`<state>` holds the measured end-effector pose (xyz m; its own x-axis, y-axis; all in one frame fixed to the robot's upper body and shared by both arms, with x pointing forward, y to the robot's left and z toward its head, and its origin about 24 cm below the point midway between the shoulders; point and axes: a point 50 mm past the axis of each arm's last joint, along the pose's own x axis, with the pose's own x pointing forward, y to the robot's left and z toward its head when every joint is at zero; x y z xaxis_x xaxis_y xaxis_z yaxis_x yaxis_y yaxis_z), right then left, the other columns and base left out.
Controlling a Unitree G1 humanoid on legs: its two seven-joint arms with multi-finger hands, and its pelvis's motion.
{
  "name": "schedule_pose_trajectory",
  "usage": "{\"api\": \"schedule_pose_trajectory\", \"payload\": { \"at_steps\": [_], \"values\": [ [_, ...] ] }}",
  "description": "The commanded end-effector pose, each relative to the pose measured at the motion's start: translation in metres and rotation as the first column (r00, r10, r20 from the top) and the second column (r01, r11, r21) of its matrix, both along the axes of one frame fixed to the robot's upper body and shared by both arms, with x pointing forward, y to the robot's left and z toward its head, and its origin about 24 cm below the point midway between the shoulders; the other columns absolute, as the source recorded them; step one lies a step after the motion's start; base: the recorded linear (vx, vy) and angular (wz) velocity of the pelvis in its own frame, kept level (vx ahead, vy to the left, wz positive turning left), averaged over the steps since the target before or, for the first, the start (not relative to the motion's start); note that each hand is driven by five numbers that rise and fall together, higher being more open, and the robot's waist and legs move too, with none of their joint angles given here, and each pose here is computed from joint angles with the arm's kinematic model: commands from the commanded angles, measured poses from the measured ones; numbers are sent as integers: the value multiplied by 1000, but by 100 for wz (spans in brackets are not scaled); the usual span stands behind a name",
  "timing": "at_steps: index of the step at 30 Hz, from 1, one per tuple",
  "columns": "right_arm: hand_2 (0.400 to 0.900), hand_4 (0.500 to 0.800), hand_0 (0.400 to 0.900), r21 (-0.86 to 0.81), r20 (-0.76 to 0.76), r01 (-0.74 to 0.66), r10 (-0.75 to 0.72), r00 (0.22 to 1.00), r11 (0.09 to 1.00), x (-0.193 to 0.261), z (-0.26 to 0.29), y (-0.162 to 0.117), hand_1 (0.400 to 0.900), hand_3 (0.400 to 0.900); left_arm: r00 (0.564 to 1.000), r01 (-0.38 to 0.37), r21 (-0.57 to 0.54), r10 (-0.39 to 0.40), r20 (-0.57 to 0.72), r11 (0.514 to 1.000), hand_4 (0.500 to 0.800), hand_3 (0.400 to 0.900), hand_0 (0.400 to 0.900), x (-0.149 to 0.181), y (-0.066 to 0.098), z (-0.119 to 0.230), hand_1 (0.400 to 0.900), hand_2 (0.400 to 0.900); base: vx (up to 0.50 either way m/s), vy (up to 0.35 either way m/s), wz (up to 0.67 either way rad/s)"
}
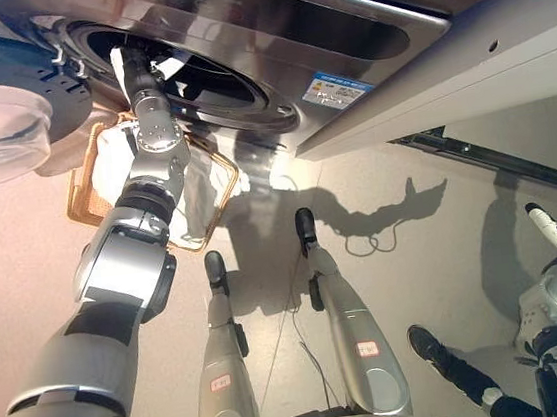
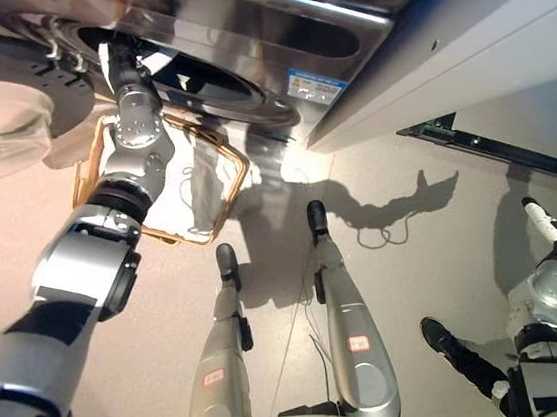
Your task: Put the clothes in the basket into the washing machine.
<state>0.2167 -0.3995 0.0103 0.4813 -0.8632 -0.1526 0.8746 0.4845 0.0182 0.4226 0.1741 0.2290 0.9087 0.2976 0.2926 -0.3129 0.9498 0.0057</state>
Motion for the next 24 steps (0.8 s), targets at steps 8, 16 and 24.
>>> {"api": "schedule_pose_trajectory", "payload": {
  "at_steps": [8, 16, 24],
  "values": [
    [900, 800, 900, -101, -128, 99, -111, 985, 990, -49, 4, -38, 900, 900, 994, 22, -34, -25, -106, 999, 800, 900, 900, -20, 21, -83, 900, 900, 0, 64, 10],
    [900, 800, 900, -73, -260, 79, -95, 961, 994, -62, -14, -36, 900, 900, 980, 79, 64, -66, -190, 995, 800, 900, 900, -46, 28, -131, 900, 900, 45, 33, 8],
    [900, 800, 900, -20, -426, 49, -53, 903, 999, -77, -38, -29, 900, 900, 960, 153, 113, -121, -251, 982, 800, 900, 900, -72, 34, -163, 900, 900, 52, 2, 7]
  ]
}}
